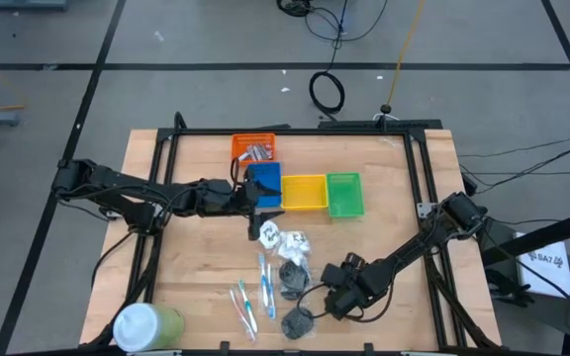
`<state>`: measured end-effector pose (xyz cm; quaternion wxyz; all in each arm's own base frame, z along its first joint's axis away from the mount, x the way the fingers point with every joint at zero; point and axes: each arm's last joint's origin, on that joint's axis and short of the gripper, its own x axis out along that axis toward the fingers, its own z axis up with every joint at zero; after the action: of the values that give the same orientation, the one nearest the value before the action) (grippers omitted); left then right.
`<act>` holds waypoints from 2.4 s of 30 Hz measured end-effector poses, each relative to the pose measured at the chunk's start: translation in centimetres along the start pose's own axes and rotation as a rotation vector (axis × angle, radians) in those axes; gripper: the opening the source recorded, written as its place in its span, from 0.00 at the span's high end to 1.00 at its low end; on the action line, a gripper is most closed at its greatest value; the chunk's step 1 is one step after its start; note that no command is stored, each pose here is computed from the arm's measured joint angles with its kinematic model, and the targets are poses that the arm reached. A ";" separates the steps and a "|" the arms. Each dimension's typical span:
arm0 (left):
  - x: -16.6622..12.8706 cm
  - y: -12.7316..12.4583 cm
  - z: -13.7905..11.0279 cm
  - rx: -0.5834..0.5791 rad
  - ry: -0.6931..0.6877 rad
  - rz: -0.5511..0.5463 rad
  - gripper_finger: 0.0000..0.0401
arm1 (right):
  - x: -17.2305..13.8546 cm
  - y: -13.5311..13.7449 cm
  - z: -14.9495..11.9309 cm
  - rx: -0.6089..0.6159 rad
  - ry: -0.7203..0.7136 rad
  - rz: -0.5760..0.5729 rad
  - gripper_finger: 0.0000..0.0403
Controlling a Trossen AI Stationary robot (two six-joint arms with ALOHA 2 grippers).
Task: Pick & Place Travel size toiletries
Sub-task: Put the bottom nail cutter into the orange basket
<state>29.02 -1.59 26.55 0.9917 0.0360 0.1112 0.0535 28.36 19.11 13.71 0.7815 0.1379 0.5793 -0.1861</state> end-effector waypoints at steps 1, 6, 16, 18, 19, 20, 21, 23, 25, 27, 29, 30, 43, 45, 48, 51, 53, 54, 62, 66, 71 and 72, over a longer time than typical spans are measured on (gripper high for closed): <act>0.0 0.0 0.0 0.000 0.000 0.001 0.40 | 0.0 -0.1 0.0 -0.003 0.002 -0.005 0.39; 0.0 0.0 0.0 0.000 0.004 0.001 0.40 | 0.0 -0.1 0.1 -0.072 0.023 0.010 0.39; 0.0 0.0 -0.2 0.003 0.017 0.000 0.40 | 0.1 -0.4 -0.4 -0.203 0.152 0.050 0.39; 0.0 0.0 -0.2 0.004 0.020 0.000 0.40 | 0.1 -0.5 -0.5 -0.222 0.163 0.040 0.39; 0.0 0.0 -0.2 0.004 0.022 0.000 0.40 | 0.1 -0.6 -0.6 -0.231 0.168 0.033 0.39; 0.0 0.0 -0.2 0.005 0.023 0.000 0.40 | 0.1 -0.7 -0.6 -0.246 0.173 0.028 0.39; 0.0 0.0 -0.2 0.007 0.023 0.000 0.40 | 0.1 -0.7 -0.6 -0.259 0.178 0.026 0.39; 0.0 0.0 -0.2 0.007 0.023 0.000 0.40 | 0.1 -0.7 -0.7 -0.278 0.181 0.026 0.40; 0.0 0.0 -0.2 0.008 0.023 0.000 0.40 | 0.1 -0.8 -0.5 -0.287 0.180 0.030 0.43; 0.0 0.0 -0.2 0.008 0.023 0.000 0.40 | 0.2 -0.8 -0.3 -0.291 0.183 0.043 0.47; 0.0 0.0 -0.2 0.008 0.023 0.000 0.40 | 0.2 -0.8 -0.1 -0.297 0.179 0.053 0.52; 0.0 0.0 -0.2 0.008 0.023 0.000 0.40 | 0.2 -0.8 -0.1 -0.305 0.177 0.058 0.55; 0.0 0.0 -0.3 0.009 0.027 -0.001 0.40 | 0.5 -1.1 0.7 -0.327 0.164 0.069 0.88; 0.0 0.0 -0.3 0.009 0.028 -0.001 0.40 | 0.5 -1.0 0.8 -0.335 0.155 0.070 0.88; 0.0 0.0 -0.3 0.009 0.028 -0.001 0.40 | -0.2 -1.1 1.0 -0.343 0.123 0.084 0.88; 0.0 0.0 -0.3 0.009 0.028 -0.001 0.40 | -1.3 -1.5 1.3 -0.353 0.052 0.055 0.88; 0.0 0.0 -0.3 0.007 0.028 0.000 0.40 | -3.0 -1.9 1.7 -0.359 -0.039 0.039 0.88; 0.0 0.0 -0.3 0.007 0.028 -0.001 0.40 | -3.9 -2.1 2.0 -0.361 -0.095 0.028 0.88; 0.0 -0.1 -0.1 -0.003 0.012 -0.024 0.40 | -7.8 -4.5 2.4 -0.375 -0.629 -0.062 0.88; 0.0 -0.3 0.1 -0.002 -0.019 -0.104 0.40 | -7.3 -6.6 2.7 -0.352 -0.879 -0.031 0.88; 1.3 -0.8 0.0 -0.006 -0.101 -0.185 0.40 | -7.3 -9.5 2.7 -0.292 -1.253 0.111 0.88; 1.7 -0.9 -0.1 -0.008 -0.127 -0.198 0.40 | -7.3 -10.1 2.5 -0.290 -1.320 0.150 0.88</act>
<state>30.78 -2.29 26.03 0.9973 0.0243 0.0508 -0.0467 24.04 9.99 21.45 0.9927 -0.0709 -0.0111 -0.0971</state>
